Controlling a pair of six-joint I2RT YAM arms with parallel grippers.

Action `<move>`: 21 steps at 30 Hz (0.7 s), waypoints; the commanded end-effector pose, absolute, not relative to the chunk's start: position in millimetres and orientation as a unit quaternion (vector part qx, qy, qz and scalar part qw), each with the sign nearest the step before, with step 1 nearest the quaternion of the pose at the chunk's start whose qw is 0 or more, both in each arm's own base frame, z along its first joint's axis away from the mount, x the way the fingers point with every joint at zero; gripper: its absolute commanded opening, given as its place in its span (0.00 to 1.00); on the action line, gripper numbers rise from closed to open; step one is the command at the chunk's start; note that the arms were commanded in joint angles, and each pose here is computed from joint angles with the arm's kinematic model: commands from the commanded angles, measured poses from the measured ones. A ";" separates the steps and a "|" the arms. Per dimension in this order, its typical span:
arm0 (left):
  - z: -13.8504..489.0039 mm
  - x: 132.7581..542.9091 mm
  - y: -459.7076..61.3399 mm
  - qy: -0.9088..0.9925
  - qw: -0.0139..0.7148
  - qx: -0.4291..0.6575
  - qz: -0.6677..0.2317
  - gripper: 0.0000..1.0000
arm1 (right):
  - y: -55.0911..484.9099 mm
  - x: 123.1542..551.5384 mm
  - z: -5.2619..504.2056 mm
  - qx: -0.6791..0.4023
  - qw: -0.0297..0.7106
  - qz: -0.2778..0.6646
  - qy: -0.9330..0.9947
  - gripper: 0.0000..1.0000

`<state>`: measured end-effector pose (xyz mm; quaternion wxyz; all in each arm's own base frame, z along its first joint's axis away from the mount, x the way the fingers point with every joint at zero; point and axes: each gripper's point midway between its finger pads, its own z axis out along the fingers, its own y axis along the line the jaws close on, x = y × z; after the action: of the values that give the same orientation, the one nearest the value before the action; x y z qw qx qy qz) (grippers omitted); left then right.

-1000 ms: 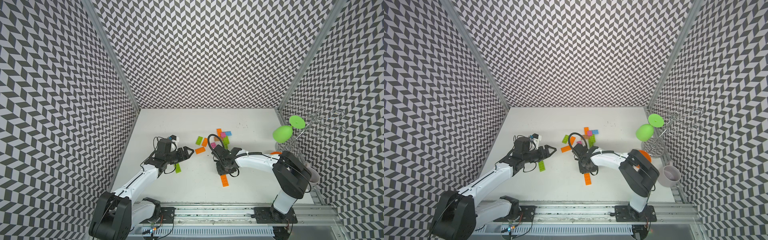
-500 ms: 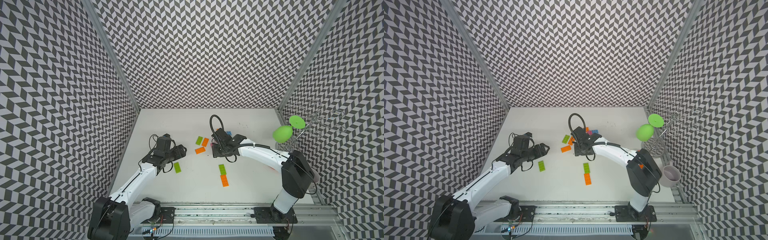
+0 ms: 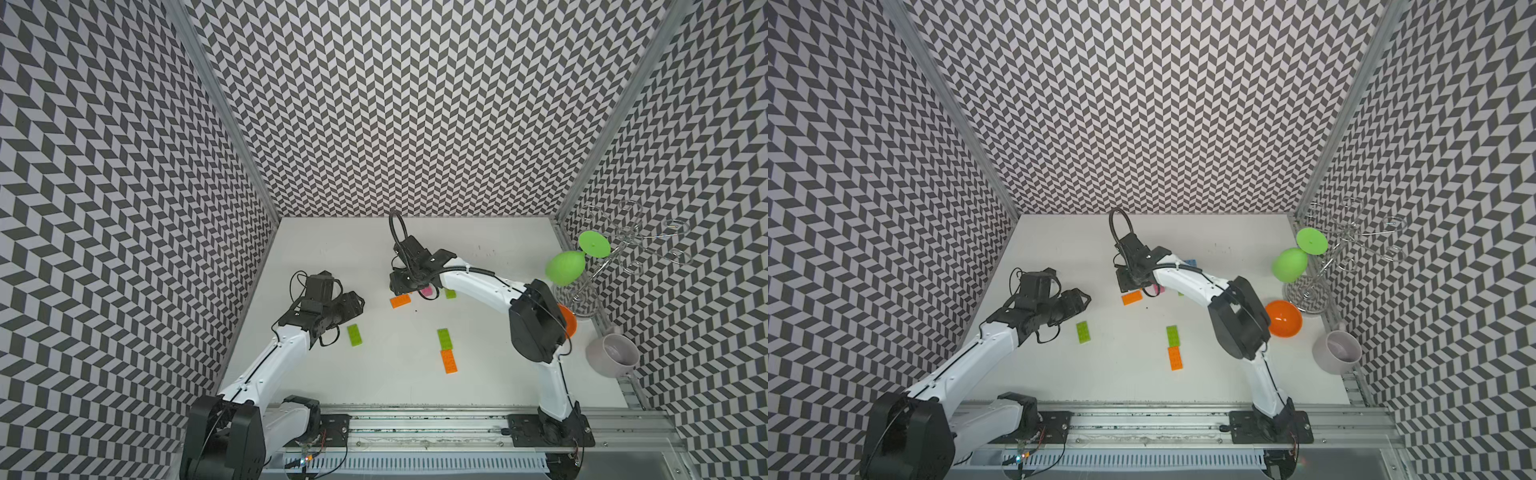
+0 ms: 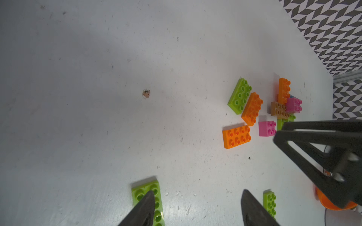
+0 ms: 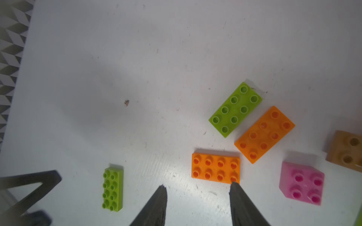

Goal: Assemble a small pinwheel with lego
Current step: Move the lego brick at the center of the board.

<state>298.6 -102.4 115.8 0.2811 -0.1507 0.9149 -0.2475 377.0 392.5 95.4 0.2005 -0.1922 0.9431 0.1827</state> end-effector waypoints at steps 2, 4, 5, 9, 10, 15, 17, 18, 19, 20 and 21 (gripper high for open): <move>118.6 299.5 -105.9 0.912 0.285 -0.135 -0.263 0.69 | 407.4 373.3 71.9 -0.247 0.172 0.182 0.936 0.52; 118.4 299.5 -105.7 0.912 0.284 -0.134 -0.264 0.69 | 414.0 373.8 66.6 -0.255 0.166 0.191 0.933 0.52; 118.0 299.4 -105.6 0.912 0.284 -0.134 -0.264 0.69 | 415.0 374.1 64.0 -0.255 0.164 0.191 0.933 0.52; 116.7 299.6 -104.3 0.913 0.282 -0.133 -0.262 0.69 | 412.6 374.3 50.4 -0.252 0.155 0.182 0.938 0.52; 116.9 299.6 -104.3 0.913 0.282 -0.133 -0.263 0.69 | 410.8 373.7 45.8 -0.251 0.152 0.177 0.939 0.52; 115.6 300.2 -105.2 0.913 0.280 -0.131 -0.267 0.69 | 401.8 372.3 29.1 -0.248 0.141 0.157 0.946 0.52; 115.2 300.0 -105.7 0.913 0.279 -0.130 -0.267 0.69 | 398.2 368.5 26.7 -0.247 0.131 0.152 0.948 0.53; 115.3 299.6 -105.9 0.913 0.278 -0.130 -0.268 0.69 | 395.9 364.6 25.5 -0.246 0.125 0.152 0.949 0.53; 115.8 299.6 -106.6 0.913 0.279 -0.128 -0.270 0.69 | 394.0 360.7 25.5 -0.244 0.121 0.155 0.950 0.54; 115.8 299.4 -107.1 0.912 0.279 -0.128 -0.272 0.69 | 391.9 356.7 25.5 -0.243 0.117 0.158 0.950 0.55; 115.9 299.2 -108.7 0.911 0.279 -0.126 -0.277 0.69 | 389.0 351.6 25.9 -0.241 0.111 0.161 0.951 0.56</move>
<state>298.5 -105.9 116.3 0.2740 -0.1385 0.9135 -0.2670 366.2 399.1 32.5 0.1341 -0.2410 0.9469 0.1655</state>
